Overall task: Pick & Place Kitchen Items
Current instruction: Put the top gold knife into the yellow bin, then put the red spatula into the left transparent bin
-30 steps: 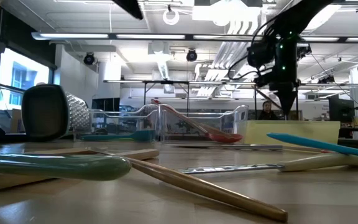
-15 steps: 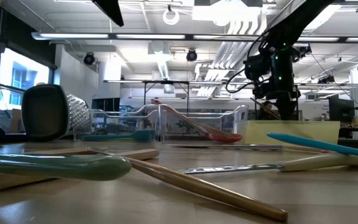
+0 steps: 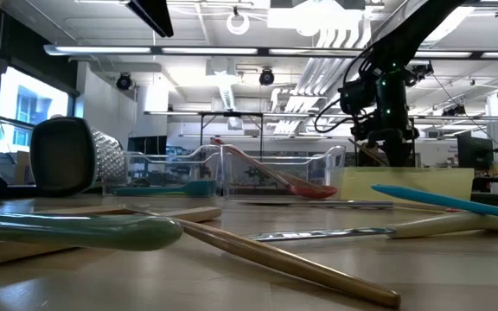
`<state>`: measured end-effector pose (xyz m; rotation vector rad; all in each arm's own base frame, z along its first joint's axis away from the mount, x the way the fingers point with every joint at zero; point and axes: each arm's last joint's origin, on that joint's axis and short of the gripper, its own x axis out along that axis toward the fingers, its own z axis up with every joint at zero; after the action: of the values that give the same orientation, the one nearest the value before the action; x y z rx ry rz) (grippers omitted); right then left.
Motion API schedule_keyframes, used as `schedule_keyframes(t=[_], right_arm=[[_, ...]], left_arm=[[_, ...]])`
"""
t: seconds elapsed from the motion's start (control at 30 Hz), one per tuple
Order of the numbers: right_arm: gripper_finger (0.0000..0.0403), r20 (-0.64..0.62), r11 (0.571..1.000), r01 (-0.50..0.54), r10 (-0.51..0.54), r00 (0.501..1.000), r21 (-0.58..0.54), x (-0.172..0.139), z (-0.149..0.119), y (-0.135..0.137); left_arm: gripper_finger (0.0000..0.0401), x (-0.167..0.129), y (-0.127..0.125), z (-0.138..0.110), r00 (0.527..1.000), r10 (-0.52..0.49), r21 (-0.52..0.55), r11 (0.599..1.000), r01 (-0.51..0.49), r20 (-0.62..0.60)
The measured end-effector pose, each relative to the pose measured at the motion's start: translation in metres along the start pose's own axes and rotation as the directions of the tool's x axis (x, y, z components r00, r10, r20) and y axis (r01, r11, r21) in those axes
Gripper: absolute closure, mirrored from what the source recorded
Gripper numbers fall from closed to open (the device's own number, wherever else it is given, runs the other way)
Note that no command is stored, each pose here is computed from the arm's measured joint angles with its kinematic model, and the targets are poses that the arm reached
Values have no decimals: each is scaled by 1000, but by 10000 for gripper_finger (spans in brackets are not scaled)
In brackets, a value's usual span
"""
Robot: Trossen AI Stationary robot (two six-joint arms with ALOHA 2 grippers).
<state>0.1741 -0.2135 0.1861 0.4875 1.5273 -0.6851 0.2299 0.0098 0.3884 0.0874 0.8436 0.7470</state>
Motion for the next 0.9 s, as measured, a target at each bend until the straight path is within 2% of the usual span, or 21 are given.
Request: schedule_keyframes(t=[0.17, 0.47, 0.77, 0.9], right_arm=[[388, 1, 1000, 5, -5, 1000, 28, 0, 0, 0], [377, 6, 1000, 3, -3, 1000, 28, 0, 1, 0], [298, 13, 999, 8, -8, 1000, 32, 0, 1, 0], [259, 28, 998, 42, -43, 999, 36, -1, 2, -1]], left_arm=[[201, 0, -1, 0, 999, -42, -5, 999, 42, -15], [201, 0, -1, 0, 999, -43, -4, 999, 43, -16], [201, 0, -3, -1, 996, -87, -23, 996, 86, -33], [201, 0, -3, -1, 995, -90, -27, 996, 89, -34]])
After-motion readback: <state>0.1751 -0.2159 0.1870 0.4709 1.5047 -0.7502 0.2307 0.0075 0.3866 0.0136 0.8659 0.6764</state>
